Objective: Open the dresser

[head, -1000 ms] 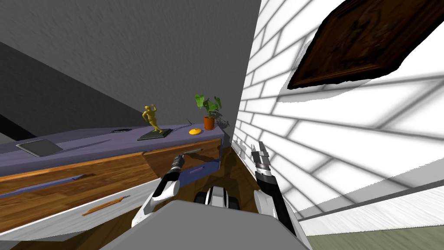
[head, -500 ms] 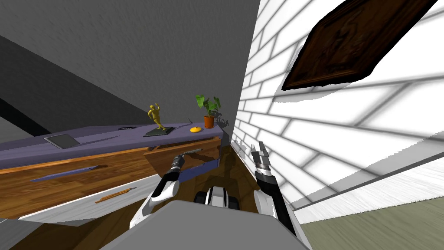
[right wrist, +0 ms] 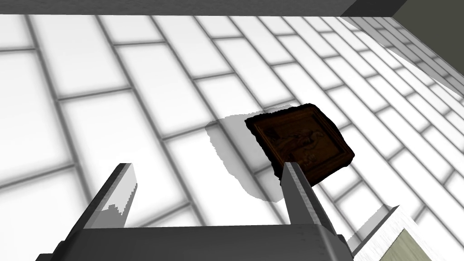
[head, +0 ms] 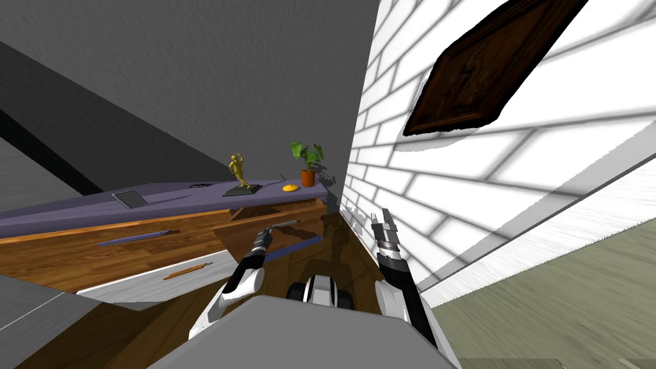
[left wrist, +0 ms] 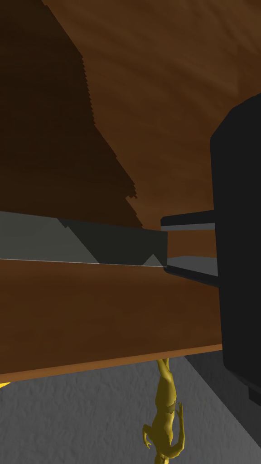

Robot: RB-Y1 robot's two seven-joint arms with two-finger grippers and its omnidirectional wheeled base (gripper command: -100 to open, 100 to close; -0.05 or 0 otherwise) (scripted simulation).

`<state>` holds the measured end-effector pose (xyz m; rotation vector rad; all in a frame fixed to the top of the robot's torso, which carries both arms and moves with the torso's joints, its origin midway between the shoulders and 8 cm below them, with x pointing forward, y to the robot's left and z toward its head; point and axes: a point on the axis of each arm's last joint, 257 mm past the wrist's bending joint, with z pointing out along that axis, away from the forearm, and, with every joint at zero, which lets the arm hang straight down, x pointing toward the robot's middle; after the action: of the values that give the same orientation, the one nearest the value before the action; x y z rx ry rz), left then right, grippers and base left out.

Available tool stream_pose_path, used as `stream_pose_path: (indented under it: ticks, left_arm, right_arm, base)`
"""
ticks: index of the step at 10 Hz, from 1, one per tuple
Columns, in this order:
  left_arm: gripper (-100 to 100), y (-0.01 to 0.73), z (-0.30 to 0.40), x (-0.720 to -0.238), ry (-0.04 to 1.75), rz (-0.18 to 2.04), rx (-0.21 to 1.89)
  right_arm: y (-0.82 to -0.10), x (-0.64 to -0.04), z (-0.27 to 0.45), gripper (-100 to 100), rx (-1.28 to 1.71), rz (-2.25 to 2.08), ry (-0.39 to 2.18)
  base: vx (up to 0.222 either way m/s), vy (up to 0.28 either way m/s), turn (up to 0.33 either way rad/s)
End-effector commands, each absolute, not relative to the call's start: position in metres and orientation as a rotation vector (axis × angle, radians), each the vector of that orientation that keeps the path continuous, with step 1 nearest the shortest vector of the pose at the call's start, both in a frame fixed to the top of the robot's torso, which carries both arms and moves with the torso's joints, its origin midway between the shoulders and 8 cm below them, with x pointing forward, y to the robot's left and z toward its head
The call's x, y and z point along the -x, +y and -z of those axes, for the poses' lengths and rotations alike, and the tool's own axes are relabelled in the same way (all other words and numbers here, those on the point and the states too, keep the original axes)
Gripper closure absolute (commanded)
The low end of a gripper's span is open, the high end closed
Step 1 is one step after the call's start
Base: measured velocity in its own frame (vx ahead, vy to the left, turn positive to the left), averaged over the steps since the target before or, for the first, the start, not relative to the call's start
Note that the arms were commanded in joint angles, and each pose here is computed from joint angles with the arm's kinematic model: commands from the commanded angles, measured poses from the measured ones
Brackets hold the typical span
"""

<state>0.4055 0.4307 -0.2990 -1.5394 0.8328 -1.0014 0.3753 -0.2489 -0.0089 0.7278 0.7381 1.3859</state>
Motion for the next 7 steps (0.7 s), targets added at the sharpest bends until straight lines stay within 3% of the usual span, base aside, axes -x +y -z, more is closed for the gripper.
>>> stream_pose_path:
  ticks: [1,2,7]
  left_arm:
    - [100,0.429,0.3,-0.404,0.836,1.001,1.542]
    - [-100,0.433,0.295,-0.399,0.837,0.993,1.556]
    - [-100,0.443,0.267,-0.39,0.828,0.99,1.558]
  right_arm:
    - [-0.249,-0.375,0.009,0,-0.728,-1.386,0.738]
    - [-0.249,-0.375,0.009,0,-0.728,-1.386,0.738]
    - [-0.249,-0.375,0.009,0,-0.728,-1.385,0.738]
  base:
    - [-0.091,-0.039,0.01]
    - [-0.015,-0.018,-0.013]
    - [0.019,-0.013,-0.011]
